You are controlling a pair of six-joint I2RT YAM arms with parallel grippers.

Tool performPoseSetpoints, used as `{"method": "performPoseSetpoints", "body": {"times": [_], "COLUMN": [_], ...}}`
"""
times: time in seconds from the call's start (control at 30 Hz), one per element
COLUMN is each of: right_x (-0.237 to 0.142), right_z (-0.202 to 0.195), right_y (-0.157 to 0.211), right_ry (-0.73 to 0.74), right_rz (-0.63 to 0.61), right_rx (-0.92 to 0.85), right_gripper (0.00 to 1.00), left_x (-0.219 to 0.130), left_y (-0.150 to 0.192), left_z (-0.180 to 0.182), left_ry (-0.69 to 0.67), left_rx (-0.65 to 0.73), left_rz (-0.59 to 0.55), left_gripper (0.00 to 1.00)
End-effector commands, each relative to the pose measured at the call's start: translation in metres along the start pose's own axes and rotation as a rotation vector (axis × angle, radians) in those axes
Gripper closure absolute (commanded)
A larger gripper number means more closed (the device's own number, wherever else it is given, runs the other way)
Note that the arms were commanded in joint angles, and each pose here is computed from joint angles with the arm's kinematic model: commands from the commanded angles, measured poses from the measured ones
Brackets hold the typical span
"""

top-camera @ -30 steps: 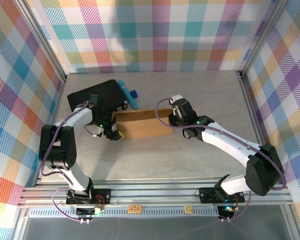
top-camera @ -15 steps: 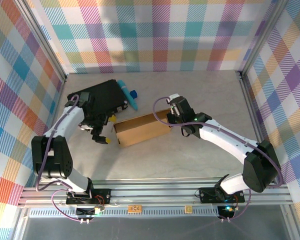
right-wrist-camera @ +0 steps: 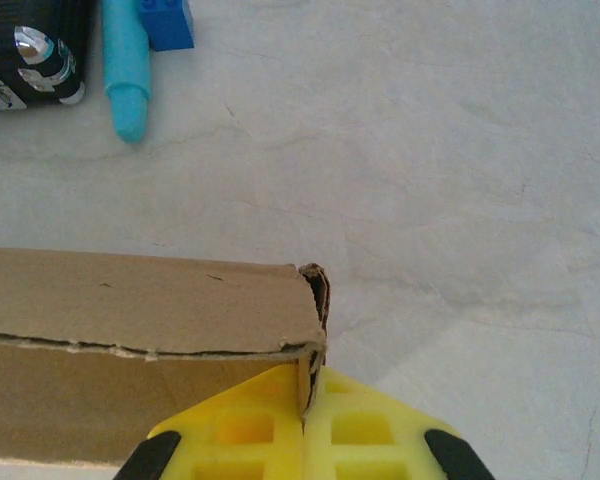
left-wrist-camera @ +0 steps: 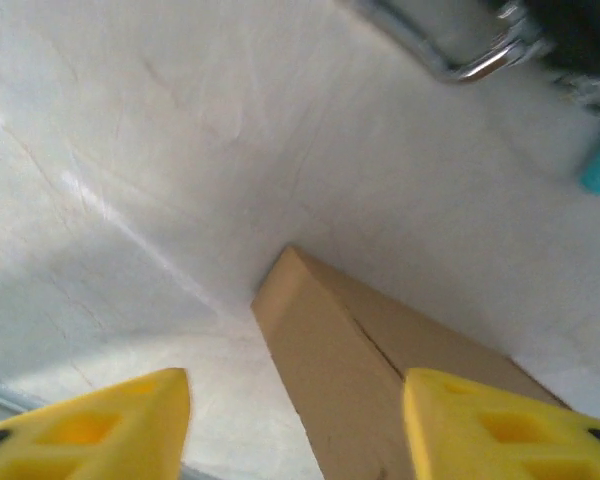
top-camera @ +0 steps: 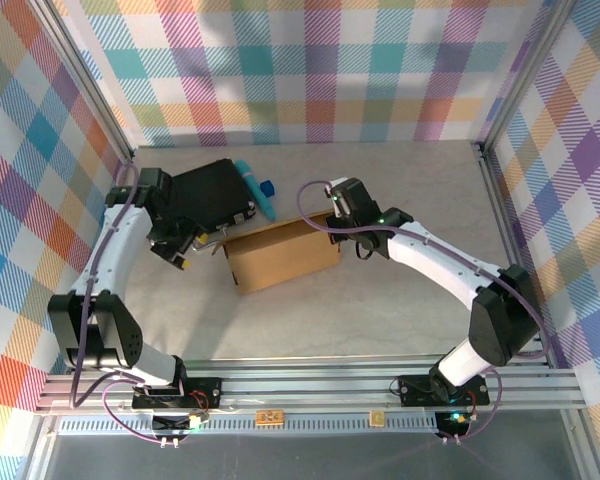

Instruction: Fold the paper box

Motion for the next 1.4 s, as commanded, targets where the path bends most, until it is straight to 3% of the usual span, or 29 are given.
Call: {"method": "performPoseSetpoints", "body": {"times": [0.0,0.1,0.17,0.4,0.5,0.63,0.93,1.1,1.37], "right_x": [0.017,0.018,0.018,0.022,0.024,0.027,0.031,0.029,0.027], "right_z": [0.009,0.006,0.004,-0.002,-0.004,-0.003,0.002,0.001,0.000], "right_y": [0.047,0.044,0.043,0.040,0.038,0.037,0.032,0.032,0.033], "right_ry": [-0.073,-0.084,-0.095,-0.146,-0.154,-0.167,-0.207,-0.198,-0.192], "right_rz": [0.245,0.243,0.244,0.254,0.253,0.259,0.254,0.250,0.255], "right_rx": [-0.064,-0.067,-0.070,-0.071,-0.075,-0.075,-0.052,-0.052,-0.046], "right_gripper": [1.00,1.00,1.00,1.00,1.00,1.00,1.00,1.00,1.00], "left_x": [-0.030,-0.040,-0.042,-0.043,-0.035,-0.031,-0.017,-0.017,-0.013], "left_y": [-0.003,0.009,0.020,0.050,0.052,0.061,0.063,0.054,0.063], "left_z": [0.003,-0.006,-0.008,-0.003,0.000,-0.003,-0.004,-0.019,-0.021], "left_ry": [0.010,0.057,0.090,0.136,0.134,0.216,0.193,0.162,0.188], "left_rx": [0.236,0.405,0.503,0.808,0.871,0.927,0.956,0.967,1.001], "left_rz": [-0.138,-0.203,-0.218,-0.243,-0.245,-0.190,-0.161,-0.220,-0.170], "left_gripper": [0.64,0.76,0.78,0.79,0.78,0.74,0.67,0.69,0.72]}}
Point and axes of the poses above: each hand's point on the last joint's axis, 136 mm out from that joint toward the fingers, its own x axis out along the fingers, its own z axis along the line the jaws close on, y = z × x, the point moved 6 cm from there along -x, back along the fingers, and after that the axes turned 14 degrees about -x, right-handed, at the moved point
